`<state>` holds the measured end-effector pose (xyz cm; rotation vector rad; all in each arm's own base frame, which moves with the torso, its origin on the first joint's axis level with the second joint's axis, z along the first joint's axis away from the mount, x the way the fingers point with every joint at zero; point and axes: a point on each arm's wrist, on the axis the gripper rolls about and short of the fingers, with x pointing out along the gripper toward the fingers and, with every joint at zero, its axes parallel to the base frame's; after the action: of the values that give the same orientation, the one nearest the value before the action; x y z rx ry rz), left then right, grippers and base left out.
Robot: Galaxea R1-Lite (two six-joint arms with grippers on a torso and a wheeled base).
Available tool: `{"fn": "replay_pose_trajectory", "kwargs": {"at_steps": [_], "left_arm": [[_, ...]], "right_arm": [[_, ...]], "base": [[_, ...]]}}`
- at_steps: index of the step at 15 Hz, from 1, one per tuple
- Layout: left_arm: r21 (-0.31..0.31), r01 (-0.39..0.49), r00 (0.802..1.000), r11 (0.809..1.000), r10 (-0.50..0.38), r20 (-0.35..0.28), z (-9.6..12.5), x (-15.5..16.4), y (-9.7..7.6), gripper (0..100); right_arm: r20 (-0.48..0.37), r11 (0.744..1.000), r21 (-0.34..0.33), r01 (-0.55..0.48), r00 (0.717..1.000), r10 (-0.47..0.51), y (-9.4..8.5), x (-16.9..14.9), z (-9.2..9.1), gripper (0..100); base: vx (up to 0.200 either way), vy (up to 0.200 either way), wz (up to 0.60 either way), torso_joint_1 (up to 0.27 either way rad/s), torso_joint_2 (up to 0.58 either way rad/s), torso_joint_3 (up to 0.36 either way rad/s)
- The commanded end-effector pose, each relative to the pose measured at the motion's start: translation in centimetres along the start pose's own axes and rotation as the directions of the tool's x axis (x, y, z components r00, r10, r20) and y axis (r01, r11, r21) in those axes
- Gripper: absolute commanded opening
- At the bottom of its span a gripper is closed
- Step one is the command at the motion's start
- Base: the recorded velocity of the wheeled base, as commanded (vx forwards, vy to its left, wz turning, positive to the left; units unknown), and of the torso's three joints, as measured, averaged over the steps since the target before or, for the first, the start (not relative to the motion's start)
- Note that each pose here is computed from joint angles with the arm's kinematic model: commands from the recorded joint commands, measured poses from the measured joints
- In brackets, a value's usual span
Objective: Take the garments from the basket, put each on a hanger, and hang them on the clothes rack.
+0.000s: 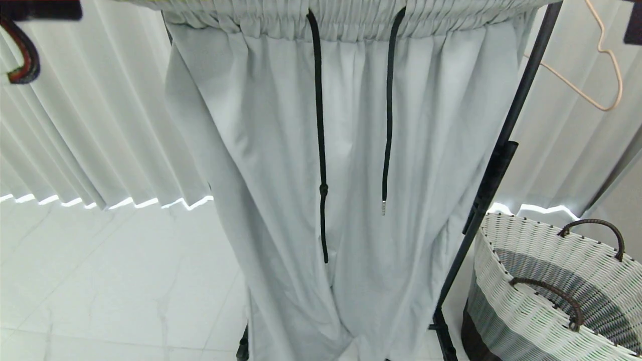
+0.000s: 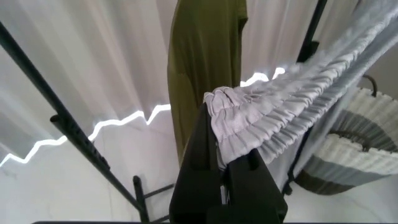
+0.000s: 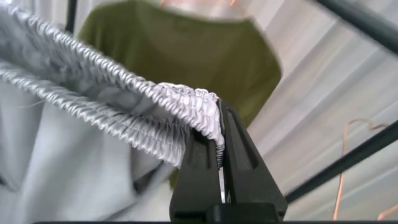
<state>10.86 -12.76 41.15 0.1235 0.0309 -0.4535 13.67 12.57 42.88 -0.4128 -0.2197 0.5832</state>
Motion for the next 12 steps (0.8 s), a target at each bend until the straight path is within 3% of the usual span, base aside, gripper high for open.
{"fn": "replay_pose_trajectory", "kwargs": {"at_steps": [1,4,6,10,12], "left_arm": [[-0.011,-0.004,1.000,1.000,0.004,0.024,1.1,0.9,-0.3,0],[-0.014,-0.002,0.999,1.000,0.003,0.038,1.8,1.9,-0.9,0],[-0.014,-0.001,0.999,1.000,0.001,0.041,2.1,2.9,-1.3,0],[-0.030,-0.004,0.997,1.000,0.007,0.072,3.4,4.8,-2.2,0],[-0.027,-0.010,0.998,1.000,0.012,0.066,3.3,5.2,-2.4,0]], "right_arm": [[0.020,1.000,0.003,0.007,1.000,-0.007,-0.9,-3.0,0.8,0],[-0.010,0.999,-0.001,-0.034,0.999,0.034,-1.2,-6.2,0.8,0],[0.004,0.991,0.006,-0.136,0.991,0.136,-0.5,-8.3,1.0,0],[0.009,0.928,-0.013,-0.373,0.928,0.374,2.0,-9.4,0.5,0],[0.003,0.919,-0.017,-0.393,0.919,0.394,2.5,-9.1,0.4,0]], "base": [[0.000,0.000,0.00,0.000,0.00,0.000],[0.000,0.000,0.00,0.000,0.00,0.000],[0.000,0.000,0.00,0.000,0.00,0.000],[0.000,0.000,0.00,0.000,0.00,0.000],[0.000,0.000,0.00,0.000,0.00,0.000]]}}
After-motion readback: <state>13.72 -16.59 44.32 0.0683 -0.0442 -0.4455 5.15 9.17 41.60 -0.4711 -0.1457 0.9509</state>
